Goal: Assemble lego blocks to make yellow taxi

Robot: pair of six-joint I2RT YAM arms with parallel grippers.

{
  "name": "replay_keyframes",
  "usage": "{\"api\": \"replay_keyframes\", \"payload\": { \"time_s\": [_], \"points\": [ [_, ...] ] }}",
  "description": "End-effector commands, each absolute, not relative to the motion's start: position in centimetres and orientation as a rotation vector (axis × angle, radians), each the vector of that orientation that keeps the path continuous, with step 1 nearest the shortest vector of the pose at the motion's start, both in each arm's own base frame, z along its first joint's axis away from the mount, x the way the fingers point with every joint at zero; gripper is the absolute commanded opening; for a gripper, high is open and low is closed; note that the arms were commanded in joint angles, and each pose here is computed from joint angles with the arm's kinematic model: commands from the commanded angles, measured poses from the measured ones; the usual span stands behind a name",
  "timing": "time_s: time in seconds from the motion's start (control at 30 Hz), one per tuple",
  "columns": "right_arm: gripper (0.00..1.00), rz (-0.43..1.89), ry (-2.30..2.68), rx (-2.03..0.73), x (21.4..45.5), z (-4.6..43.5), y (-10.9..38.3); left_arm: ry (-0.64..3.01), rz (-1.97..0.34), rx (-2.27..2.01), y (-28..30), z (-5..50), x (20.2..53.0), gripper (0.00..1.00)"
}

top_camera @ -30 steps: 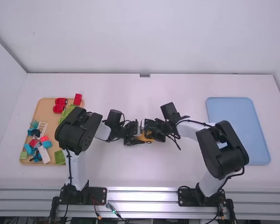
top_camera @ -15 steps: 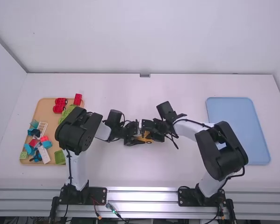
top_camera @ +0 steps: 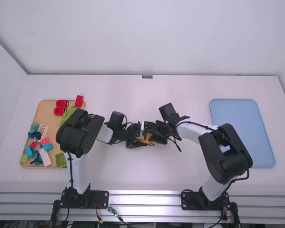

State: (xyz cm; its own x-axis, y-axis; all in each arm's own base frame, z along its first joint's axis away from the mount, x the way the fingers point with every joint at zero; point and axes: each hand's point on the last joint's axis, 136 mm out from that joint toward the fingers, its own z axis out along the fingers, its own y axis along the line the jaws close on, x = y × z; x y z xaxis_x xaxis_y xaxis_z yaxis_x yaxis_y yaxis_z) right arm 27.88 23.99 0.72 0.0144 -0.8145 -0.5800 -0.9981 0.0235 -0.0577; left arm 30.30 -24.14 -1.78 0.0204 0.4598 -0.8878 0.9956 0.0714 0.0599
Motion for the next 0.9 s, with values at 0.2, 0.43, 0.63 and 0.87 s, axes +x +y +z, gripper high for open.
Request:
{"api": "replay_keyframes", "payload": {
  "time_s": [0.2,0.43,0.63,0.87],
  "points": [
    [0.17,0.527,1.928,-1.802,28.2,-0.9,22.6,1.587,-0.869,1.502,-24.2,-2.5,29.9,0.39],
    [0.25,0.527,1.917,-1.807,28.2,-0.9,22.8,1.587,-0.869,1.502,-24.1,-2.5,29.9,0.4],
    [0.37,0.52,1.896,-1.805,28.4,-0.7,23.2,1.587,-0.87,1.502,-24.2,-2.5,29.8,0.39],
    [0.43,0.541,1.878,-1.801,28.5,-0.3,23.6,1.59,-0.871,1.502,-24.1,-2.5,29.8,0.39]
  ]
}}
